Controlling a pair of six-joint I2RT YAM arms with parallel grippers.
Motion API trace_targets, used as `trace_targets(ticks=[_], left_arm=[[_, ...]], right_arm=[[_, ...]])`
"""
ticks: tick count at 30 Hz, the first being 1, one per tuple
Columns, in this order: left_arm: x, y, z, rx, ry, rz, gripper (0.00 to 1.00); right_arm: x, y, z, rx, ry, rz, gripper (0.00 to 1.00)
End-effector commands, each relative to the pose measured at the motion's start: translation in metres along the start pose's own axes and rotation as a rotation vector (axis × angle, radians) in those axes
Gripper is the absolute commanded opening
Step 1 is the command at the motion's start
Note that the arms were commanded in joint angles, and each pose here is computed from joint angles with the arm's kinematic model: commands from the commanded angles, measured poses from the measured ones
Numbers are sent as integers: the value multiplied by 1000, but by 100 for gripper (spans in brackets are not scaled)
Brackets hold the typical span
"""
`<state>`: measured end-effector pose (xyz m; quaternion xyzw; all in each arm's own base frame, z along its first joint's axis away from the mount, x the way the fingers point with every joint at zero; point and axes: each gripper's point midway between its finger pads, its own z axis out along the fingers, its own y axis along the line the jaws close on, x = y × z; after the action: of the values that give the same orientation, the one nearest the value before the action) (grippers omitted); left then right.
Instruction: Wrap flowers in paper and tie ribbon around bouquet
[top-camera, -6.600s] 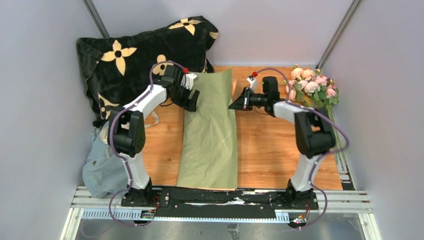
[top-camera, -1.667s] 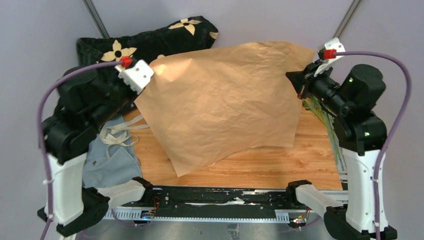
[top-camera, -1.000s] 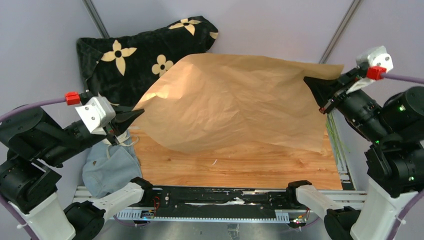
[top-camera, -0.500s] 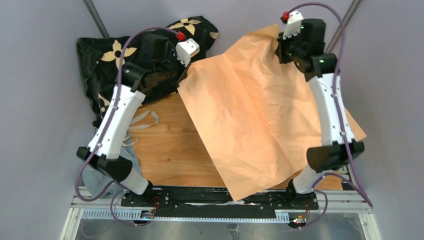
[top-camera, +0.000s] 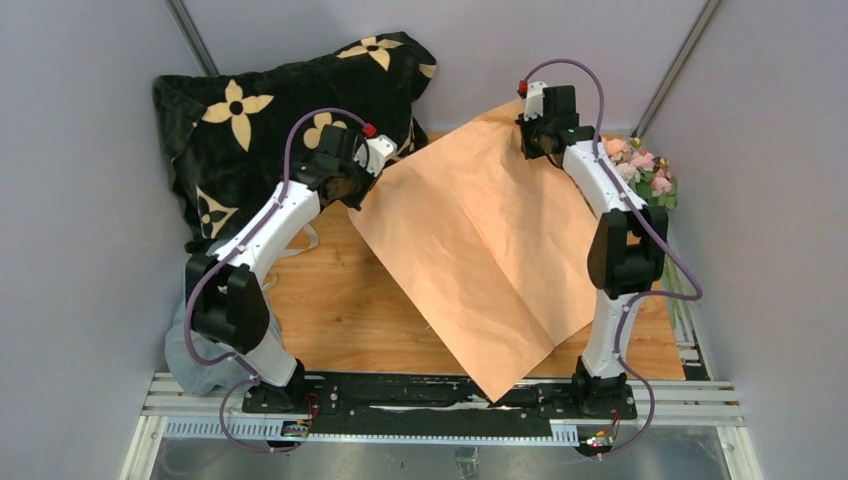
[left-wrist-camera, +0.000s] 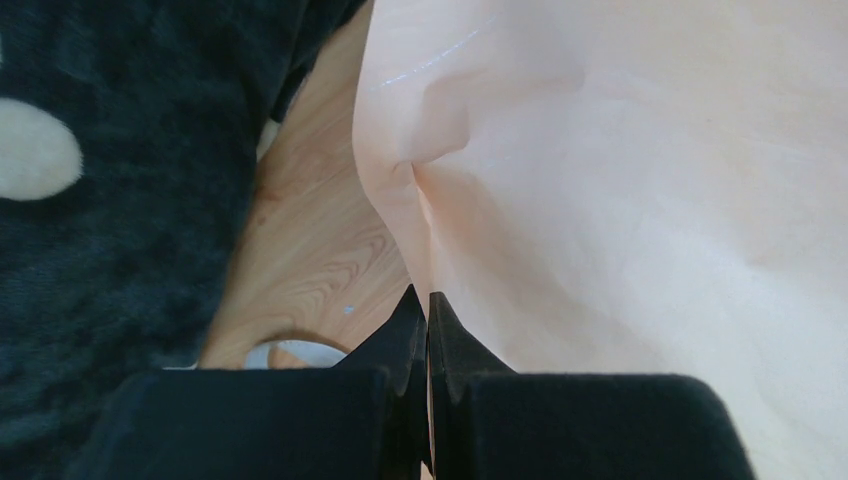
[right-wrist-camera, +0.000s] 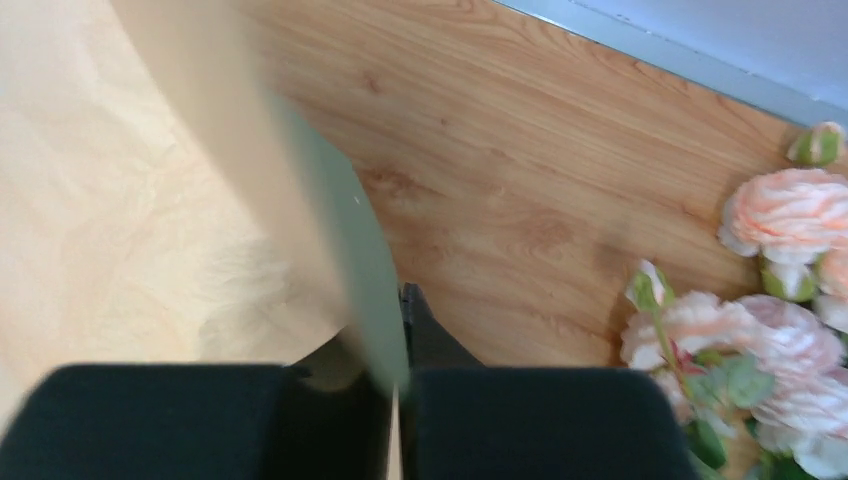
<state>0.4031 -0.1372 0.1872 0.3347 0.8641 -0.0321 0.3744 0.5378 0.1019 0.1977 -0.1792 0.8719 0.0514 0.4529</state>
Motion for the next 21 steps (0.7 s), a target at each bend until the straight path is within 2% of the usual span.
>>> trace_targets(ticks=[1, 2, 4, 6, 8, 10, 12, 16, 19, 20, 21], left_arm=[[-4, 28, 9, -123, -71, -20, 0], [0, 32, 11, -135, -63, -32, 0], [12, 36, 20, -143, -41, -65, 0], [21, 40, 26, -143, -29, -107, 0], [30, 36, 32, -122, -8, -139, 0], [38, 29, 32, -91, 19, -163, 0], [43, 24, 30, -76, 24, -177, 0], [42, 29, 24, -103, -19, -228, 0], [41, 28, 21, -94, -37, -228, 0], [42, 28, 21, -91, -36, -219, 3], [42, 30, 19, -93, -32, -210, 17]], right_arm=[[-9, -27, 31, 50, -24, 32, 17], [-4, -31, 32, 51, 1, 46, 25], [-5, -44, 21, 85, 15, 75, 49], [1, -66, -1, 165, 14, 115, 57], [11, -93, -29, 260, 12, 149, 59], [35, -128, -59, 381, 44, 192, 58], [60, -148, -78, 432, 78, 222, 56], [107, -182, -101, 535, 200, 228, 51], [127, -189, -105, 547, 286, 205, 48], [132, -187, -103, 529, 313, 193, 48], [136, -184, -101, 505, 327, 180, 48]])
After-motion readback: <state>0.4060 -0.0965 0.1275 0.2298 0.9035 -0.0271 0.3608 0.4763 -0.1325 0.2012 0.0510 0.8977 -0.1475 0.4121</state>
